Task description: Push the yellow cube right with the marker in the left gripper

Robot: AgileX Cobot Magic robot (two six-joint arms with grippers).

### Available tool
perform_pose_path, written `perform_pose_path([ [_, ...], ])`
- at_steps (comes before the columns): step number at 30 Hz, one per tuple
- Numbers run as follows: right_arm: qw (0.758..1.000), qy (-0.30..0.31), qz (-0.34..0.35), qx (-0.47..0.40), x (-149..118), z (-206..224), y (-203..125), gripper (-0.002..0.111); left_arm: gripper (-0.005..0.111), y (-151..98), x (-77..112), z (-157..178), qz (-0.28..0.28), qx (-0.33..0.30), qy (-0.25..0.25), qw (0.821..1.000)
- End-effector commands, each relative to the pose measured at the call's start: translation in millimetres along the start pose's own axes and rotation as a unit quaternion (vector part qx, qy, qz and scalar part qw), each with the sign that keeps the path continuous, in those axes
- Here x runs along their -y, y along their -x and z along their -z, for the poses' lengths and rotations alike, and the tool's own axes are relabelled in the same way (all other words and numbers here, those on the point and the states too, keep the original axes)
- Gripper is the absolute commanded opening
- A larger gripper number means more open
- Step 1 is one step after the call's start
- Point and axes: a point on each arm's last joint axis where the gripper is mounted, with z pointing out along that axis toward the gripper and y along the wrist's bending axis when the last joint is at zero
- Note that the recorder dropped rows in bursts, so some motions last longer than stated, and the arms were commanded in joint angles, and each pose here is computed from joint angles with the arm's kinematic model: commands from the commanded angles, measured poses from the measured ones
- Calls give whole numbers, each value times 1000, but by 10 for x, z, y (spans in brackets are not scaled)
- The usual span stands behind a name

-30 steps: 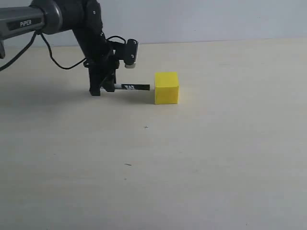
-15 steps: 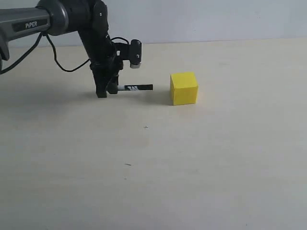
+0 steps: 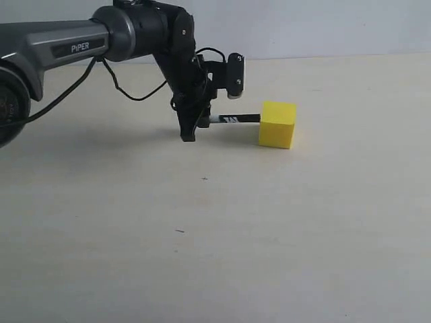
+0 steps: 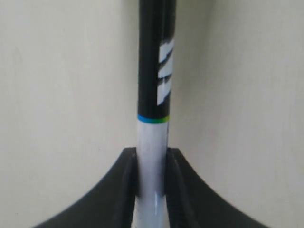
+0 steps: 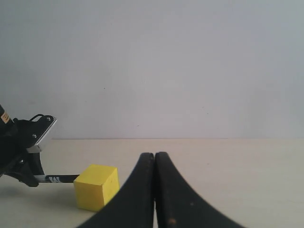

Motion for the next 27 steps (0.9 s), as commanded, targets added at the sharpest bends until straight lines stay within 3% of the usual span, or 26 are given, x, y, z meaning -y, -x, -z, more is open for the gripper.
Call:
perform_pose_path([
  [1, 1000, -3, 2, 2, 4, 4, -12, 0, 0, -26, -40, 21, 16, 4, 8, 1000],
  [8, 1000, -3, 2, 2, 4, 4, -12, 0, 0, -286, -98, 33, 46, -33, -3, 998],
  [13, 1000, -3, 2, 2, 4, 4, -12, 0, 0, -327, -100, 36, 46, -44, -6, 998],
  [27, 1000, -3, 2, 2, 4, 4, -12, 0, 0, 307, 82, 12, -31, -15, 39, 999],
])
